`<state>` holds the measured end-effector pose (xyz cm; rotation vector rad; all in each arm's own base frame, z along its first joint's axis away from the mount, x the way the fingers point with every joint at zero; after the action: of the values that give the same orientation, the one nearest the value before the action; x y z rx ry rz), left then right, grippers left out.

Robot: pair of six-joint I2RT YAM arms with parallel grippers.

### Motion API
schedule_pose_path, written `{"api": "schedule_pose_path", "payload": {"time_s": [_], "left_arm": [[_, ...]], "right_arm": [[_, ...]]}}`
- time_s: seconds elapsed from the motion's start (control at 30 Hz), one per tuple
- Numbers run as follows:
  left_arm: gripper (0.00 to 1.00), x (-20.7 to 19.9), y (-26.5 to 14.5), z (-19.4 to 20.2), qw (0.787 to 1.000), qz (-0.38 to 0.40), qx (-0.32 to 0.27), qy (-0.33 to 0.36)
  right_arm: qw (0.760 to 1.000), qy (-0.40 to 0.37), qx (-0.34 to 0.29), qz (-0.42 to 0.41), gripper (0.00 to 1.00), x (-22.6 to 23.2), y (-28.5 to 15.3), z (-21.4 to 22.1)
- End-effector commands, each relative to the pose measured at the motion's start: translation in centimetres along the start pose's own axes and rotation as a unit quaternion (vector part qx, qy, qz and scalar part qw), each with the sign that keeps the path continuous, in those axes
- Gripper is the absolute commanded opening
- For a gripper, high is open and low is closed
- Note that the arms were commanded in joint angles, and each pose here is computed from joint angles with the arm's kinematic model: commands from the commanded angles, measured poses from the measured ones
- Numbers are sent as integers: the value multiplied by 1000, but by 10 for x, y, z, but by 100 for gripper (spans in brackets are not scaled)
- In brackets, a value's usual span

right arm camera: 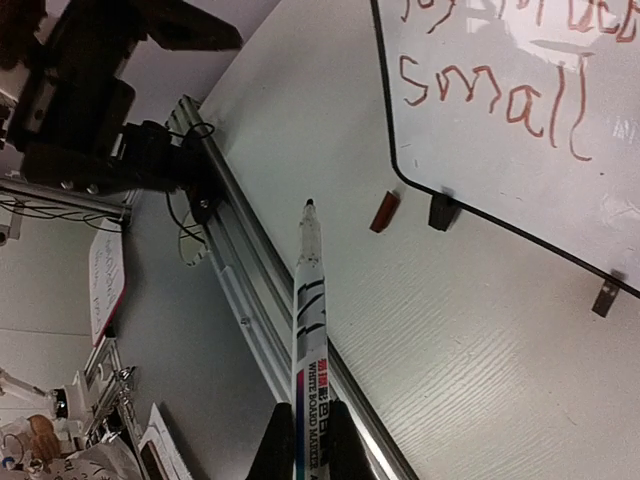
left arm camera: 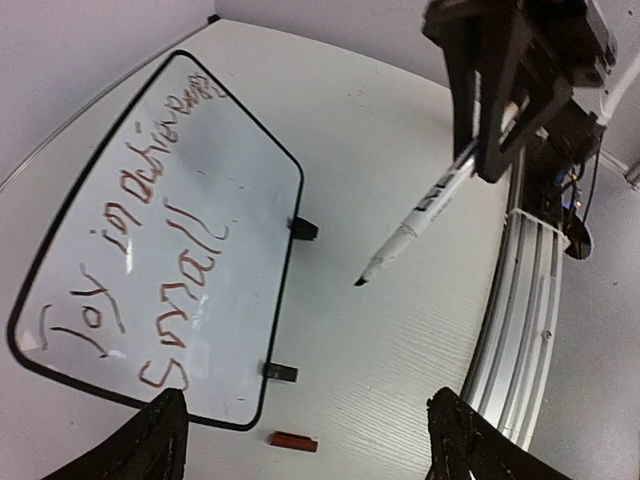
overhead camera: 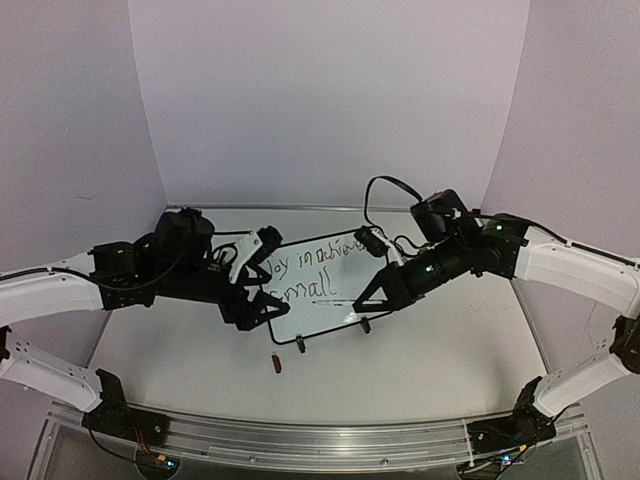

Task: Write a sentence on the whiteboard
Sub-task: Pass from the right arm to the left

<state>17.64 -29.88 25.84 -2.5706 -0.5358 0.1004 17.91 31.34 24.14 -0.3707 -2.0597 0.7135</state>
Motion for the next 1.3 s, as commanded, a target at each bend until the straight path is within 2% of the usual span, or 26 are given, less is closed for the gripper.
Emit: {"api": "schedule_pose_path", "payload": {"time_s": [0.0, 0.2, 0.37, 0.47, 0.53, 0.67, 1.03, 1.13, 1.23, 1.27], "left_arm": [[82, -33, 12, -21, 999, 10, -30, 37], [82, -64, 34, -20, 998, 24, -41, 51], [84, -69, 46, -14, 997, 31, -30, 57], [81, -71, 52, -12, 997, 33, -23, 59], [75, -72, 55, -13, 997, 33, -24, 60], [55, -74, 62, -13, 997, 41, -14, 63], [36, -92, 71, -21, 993, 84, -22, 74], [28, -96, 72, -25, 992, 94, -25, 76], [5, -101, 75, -22, 991, 105, -20, 76], [1, -101, 75, -21, 991, 106, -19, 76]], "right_arm": [[994, 15, 62, -84, 0, 27, 1, 5], [990, 42, 89, -98, 0, 25, 6, 13], [989, 51, 100, -99, 0, 21, 8, 21], [987, 57, 108, -101, 0, 20, 11, 24], [987, 61, 113, -102, 0, 18, 12, 27], [985, 64, 118, -107, 0, 18, 13, 28], [983, 72, 131, -105, 0, 13, 22, 27], [983, 70, 133, -107, 0, 12, 25, 27], [984, 65, 128, -104, 0, 12, 24, 25], [985, 63, 124, -98, 1, 11, 24, 23]]}}
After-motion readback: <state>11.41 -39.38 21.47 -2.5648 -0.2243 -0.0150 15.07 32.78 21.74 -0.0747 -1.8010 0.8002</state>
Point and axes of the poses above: each gripper's point midway between its finger pads, its own y axis out along the fingers, its own x axis along the line the jaws close on, z = x × y, the point moved 3 cm from there along -y, back along the fingers, and after that the axes turned 7 degrees about y, right-handed, at the moved point
